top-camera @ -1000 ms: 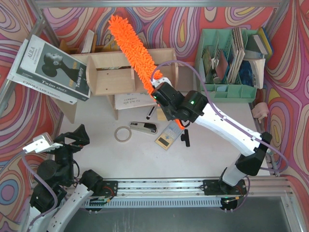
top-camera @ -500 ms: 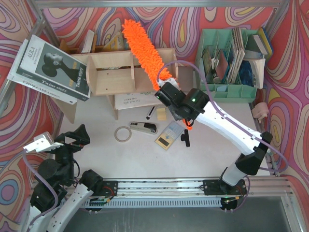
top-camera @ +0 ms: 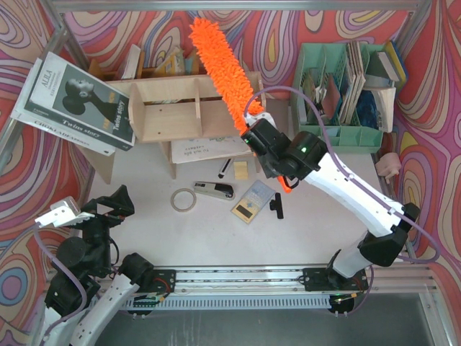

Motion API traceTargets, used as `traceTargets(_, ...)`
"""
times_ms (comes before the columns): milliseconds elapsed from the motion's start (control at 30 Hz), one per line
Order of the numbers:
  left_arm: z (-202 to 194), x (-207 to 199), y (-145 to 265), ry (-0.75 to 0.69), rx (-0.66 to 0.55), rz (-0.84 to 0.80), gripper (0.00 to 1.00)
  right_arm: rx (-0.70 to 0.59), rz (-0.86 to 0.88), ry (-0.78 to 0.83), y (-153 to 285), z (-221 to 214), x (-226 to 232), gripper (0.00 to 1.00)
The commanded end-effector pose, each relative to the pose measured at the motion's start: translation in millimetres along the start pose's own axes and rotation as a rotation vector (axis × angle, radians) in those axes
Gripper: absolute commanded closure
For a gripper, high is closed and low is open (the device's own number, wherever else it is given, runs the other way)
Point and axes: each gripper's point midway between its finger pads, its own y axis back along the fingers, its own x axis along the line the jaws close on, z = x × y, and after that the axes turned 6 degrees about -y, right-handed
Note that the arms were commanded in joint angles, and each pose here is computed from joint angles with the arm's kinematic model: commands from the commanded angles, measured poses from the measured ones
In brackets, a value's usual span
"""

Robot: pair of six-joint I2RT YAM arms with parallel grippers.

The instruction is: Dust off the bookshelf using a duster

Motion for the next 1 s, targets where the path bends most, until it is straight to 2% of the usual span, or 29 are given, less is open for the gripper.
traceTargets(0,-1.0,2.5,-1.0,0.005,-0.002,0.019,0.02,-0.123,0.096,0.017,21.1,25.9,28.0,1.0)
traceTargets(167,-1.3,2.7,-1.0,0.004,-0.001,0.02,0.02,-0.107,0.113,0.053,14.6,22.9,44.5,1.0)
traceTargets(333,-0.4,3.4,-0.4,0.009,-0.005,0.021,0.02,-0.086,0.072,0.056,6.9,16.3,41.3,1.0)
traceTargets(633,-0.9,3.0,-0.6,0.008,-0.003,0.02,0.02,-0.024,-0.067,0.044,-4.7,-3.6,15.4,1.0)
traceTargets(967,-0.6,3.5,0.2,0.013,-0.005,0.019,0.02,-0.015,-0.174,-0.068,-0.8,-5.0,-33.2,1.0)
